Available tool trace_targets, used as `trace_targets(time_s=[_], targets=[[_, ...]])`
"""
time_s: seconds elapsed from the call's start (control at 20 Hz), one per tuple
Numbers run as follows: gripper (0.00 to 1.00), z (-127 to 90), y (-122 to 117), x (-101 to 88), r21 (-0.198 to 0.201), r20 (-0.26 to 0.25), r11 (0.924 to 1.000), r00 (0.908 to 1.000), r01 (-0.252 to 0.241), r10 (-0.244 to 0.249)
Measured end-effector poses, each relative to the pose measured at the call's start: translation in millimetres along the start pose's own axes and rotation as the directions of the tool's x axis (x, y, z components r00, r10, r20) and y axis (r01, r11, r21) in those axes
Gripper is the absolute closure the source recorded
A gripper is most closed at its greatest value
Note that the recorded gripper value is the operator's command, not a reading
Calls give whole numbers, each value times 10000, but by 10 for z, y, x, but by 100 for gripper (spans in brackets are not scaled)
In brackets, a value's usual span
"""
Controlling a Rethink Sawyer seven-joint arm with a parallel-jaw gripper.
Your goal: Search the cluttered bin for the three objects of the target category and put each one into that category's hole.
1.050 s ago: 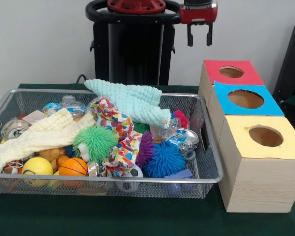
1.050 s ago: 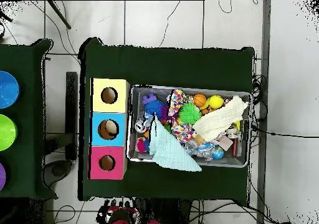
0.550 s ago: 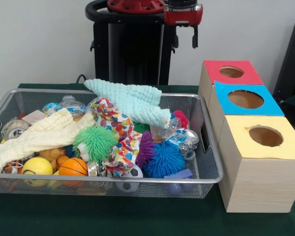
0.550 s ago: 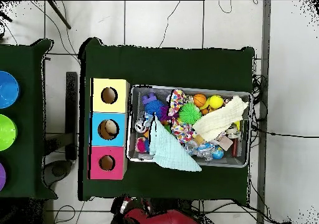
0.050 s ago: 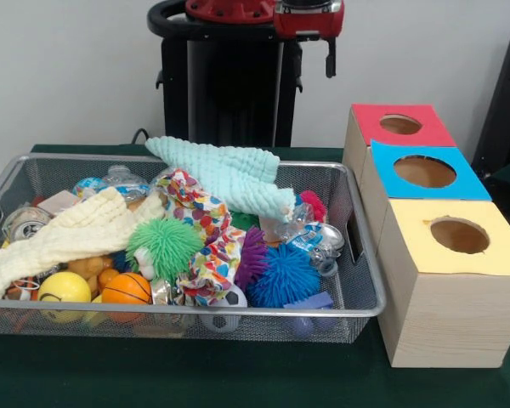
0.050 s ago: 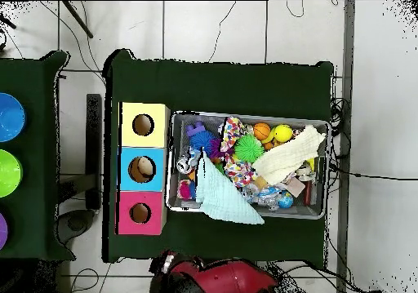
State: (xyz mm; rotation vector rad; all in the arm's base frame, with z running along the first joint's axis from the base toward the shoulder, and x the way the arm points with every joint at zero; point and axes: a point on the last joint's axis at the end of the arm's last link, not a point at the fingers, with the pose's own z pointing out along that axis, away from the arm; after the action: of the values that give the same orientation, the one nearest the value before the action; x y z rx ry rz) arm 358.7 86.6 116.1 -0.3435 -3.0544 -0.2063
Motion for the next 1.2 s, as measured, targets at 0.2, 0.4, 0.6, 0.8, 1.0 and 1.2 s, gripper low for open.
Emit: trace_targets(time_s=[0.2, 0.4, 0.6, 0.8, 1.0, 1.2], targets=[[0, 128, 118, -275, -115, 331, 9985, 9980, 538, -534], [0, 285, 267, -608, -271, 664, 9965, 9948, 797, -777], [0, 366, 339, -843, -160, 567, 9965, 9951, 816, -806], [0, 373, 373, -984, 226, 274, 9958, 9956, 886, -892], [0, 513, 404, -1244, 283, 494, 9961, 9951, 841, -854], [0, 654, 406, -1472, 214, 643, 9975, 9955, 678, -690]])
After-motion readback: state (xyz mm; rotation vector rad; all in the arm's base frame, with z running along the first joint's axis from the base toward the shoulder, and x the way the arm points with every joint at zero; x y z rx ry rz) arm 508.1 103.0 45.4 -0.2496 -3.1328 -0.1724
